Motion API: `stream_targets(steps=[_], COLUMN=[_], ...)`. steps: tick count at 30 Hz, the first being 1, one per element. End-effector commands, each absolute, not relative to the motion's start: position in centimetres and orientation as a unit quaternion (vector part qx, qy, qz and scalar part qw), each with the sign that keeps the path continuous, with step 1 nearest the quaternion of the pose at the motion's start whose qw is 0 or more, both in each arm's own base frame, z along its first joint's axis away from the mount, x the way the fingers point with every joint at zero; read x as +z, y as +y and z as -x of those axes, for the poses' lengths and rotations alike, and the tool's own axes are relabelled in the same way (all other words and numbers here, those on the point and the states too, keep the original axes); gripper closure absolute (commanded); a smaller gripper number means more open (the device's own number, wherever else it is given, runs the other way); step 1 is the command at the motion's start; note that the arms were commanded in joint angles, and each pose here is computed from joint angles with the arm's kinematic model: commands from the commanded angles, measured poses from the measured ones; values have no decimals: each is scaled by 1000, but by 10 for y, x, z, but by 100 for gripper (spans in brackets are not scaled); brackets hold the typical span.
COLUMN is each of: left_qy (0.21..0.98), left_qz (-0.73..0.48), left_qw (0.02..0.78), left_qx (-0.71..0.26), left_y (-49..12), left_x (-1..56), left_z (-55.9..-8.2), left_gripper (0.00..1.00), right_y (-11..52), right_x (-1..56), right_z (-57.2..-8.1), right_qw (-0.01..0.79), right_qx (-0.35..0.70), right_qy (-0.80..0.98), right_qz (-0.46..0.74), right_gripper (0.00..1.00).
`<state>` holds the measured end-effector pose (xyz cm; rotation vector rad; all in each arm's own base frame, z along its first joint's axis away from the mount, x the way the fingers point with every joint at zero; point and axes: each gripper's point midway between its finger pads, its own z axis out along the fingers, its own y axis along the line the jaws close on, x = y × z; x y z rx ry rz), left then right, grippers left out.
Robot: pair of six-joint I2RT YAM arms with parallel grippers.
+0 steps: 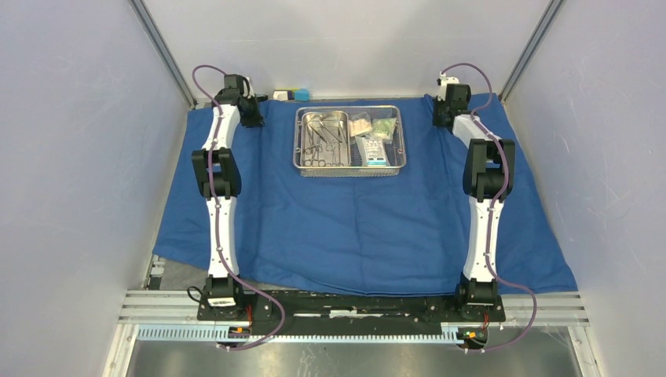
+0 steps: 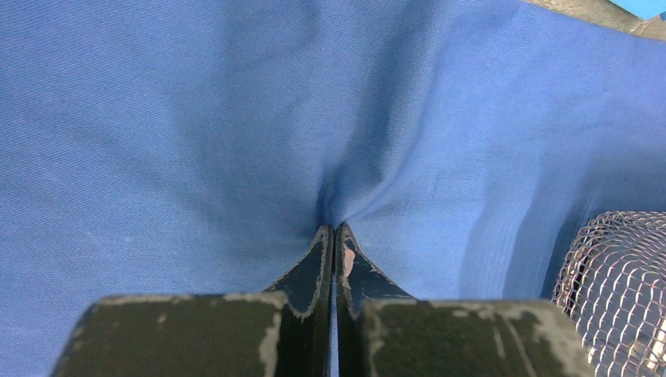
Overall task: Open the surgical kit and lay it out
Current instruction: Smooth out the surgical kit at the center of the board.
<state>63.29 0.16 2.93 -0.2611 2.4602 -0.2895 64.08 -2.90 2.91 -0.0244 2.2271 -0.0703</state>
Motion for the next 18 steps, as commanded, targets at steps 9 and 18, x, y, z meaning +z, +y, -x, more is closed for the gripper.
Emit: stream_targets(steps=[9,18], left_qy=[897,895], left_qz=[158,152], left_qw=[412,420], left_qx=[2,21], left_y=[94,97], left_x=[48,52], left_z=[-669,-671], left_gripper=[98,98], right_y=[-137,-116], right_x=[47,37], right_z=[-638,-633], right_qw=[443,436], right_qx=[-173,-135], right_qy=[877,888], right_qz=[-65,-58], right_gripper=[100,100])
